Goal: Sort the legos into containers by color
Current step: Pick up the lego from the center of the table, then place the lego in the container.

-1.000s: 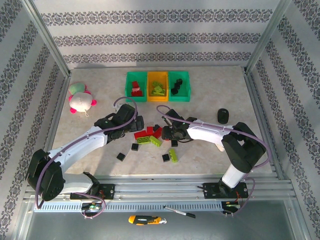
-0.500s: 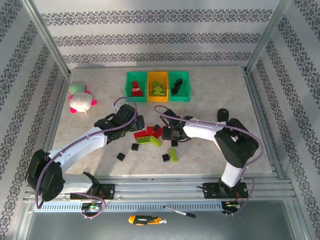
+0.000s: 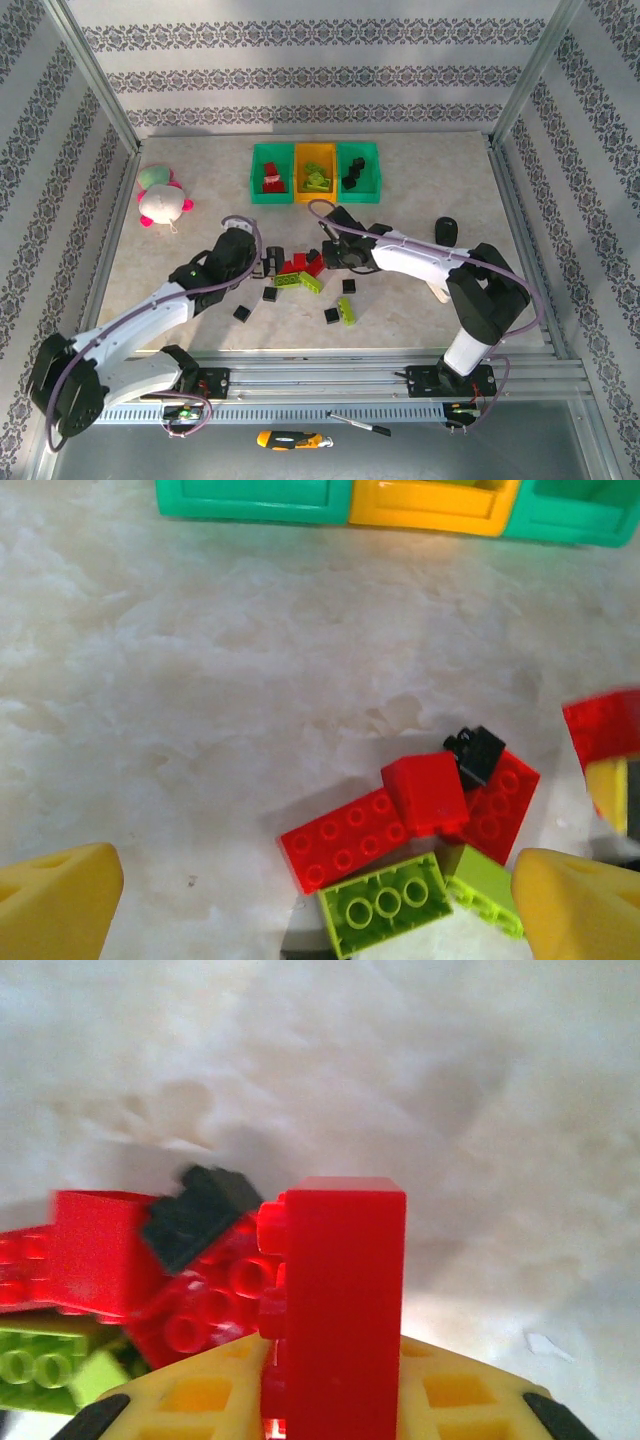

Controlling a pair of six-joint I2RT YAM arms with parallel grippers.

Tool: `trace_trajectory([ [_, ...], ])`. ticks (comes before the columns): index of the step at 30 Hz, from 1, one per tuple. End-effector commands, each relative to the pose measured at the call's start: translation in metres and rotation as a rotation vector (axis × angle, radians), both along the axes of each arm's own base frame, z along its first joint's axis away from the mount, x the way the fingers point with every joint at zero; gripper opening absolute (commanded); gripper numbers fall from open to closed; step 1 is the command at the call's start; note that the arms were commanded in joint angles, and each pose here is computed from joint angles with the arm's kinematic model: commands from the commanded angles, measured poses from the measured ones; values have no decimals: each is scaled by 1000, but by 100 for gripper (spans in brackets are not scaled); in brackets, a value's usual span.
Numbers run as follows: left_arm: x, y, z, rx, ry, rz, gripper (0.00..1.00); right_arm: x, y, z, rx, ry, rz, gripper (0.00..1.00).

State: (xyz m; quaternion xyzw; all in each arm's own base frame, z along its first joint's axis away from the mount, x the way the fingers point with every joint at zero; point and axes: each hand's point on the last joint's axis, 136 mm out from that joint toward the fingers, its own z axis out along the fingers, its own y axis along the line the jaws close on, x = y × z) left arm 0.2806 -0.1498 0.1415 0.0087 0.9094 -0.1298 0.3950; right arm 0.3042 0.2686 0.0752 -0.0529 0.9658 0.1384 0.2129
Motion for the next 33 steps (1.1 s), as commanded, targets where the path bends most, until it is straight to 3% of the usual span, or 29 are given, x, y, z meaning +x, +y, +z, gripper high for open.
trace_trajectory([
  [1,-5,-11,22,7,-116,-136,99,13,24,33,29,-89,97,26],
  [7,-18,0,25,18,-150,-142,99,59,67,62,53,-191,162,25],
  [15,-22,0,19,-24,-143,-129,99,135,113,68,6,-313,178,25],
  [22,-22,12,14,-50,-122,-28,99,192,135,68,4,-393,153,24],
  [30,-29,21,1,-50,-60,27,99,232,152,60,27,-428,174,27],
  [33,-31,23,-3,-55,-44,36,99,235,157,67,33,-448,196,33],
])
